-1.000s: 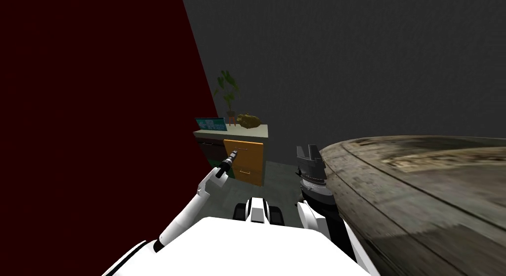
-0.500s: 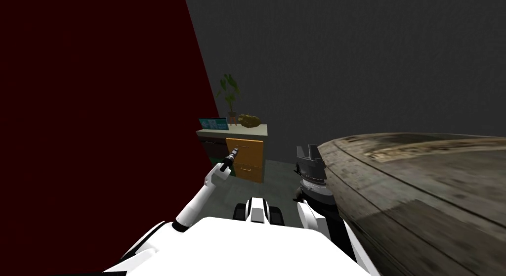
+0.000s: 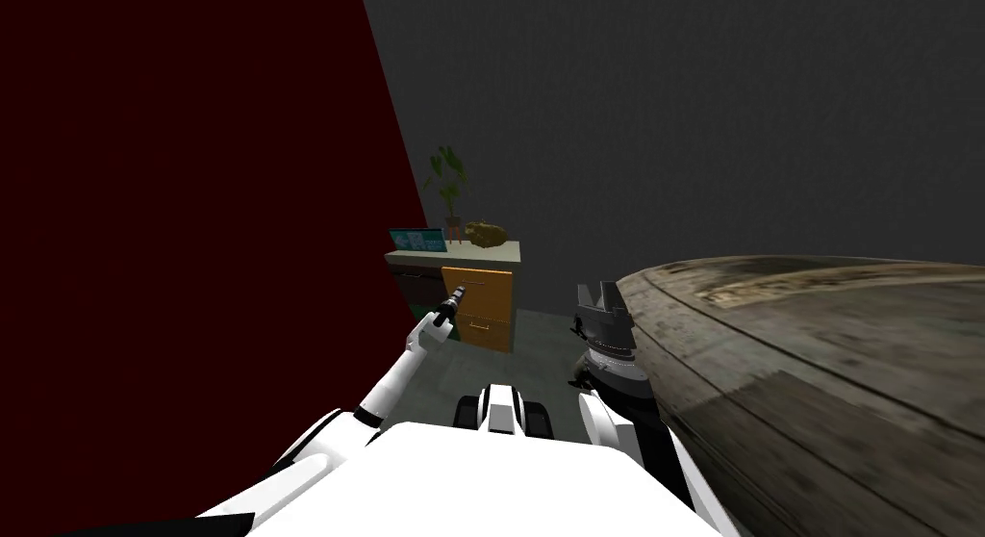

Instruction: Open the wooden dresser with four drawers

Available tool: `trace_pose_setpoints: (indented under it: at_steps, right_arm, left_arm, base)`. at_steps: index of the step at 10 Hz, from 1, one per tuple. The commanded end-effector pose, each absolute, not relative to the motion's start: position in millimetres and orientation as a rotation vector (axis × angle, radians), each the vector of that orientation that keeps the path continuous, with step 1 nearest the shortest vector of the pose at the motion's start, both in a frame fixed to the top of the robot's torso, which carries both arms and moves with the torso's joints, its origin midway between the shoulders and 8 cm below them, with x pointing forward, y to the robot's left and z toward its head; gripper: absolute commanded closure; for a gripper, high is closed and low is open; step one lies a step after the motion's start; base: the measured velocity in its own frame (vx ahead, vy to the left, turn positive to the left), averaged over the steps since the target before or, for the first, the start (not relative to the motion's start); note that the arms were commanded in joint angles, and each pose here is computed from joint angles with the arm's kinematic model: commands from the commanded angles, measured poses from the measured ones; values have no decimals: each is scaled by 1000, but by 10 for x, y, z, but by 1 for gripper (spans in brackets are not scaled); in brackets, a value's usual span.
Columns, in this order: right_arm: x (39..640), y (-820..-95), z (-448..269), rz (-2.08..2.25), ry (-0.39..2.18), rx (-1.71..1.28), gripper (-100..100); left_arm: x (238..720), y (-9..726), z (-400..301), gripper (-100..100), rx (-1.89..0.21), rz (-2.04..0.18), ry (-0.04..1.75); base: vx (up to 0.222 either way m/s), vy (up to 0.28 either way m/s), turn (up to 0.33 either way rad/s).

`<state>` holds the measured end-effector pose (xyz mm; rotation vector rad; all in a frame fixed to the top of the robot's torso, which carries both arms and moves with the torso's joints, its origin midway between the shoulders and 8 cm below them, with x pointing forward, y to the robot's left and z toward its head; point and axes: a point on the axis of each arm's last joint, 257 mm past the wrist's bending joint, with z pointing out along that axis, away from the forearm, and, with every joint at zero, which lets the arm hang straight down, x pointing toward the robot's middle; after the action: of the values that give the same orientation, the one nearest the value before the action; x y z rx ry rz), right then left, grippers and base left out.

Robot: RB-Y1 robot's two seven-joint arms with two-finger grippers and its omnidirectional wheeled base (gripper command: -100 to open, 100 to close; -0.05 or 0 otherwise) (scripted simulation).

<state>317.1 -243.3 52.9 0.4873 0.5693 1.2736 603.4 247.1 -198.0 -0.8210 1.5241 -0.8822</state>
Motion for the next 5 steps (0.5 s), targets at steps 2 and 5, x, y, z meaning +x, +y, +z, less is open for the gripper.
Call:
trace_pose_setpoints:
  at_steps: [2,5]
  right_arm:
    - [3172,-2433,528,1273,570,488,0]
    - [3171,-2433,529,1274,569,487,0]
  left_arm:
    - [6323,2398,-1838,100,-812,-885,1512]
    - [6535,2302,-1839,100,-833,-898,1508]
  base:
    - [-73,30,3]
    - [-117,17,-48]
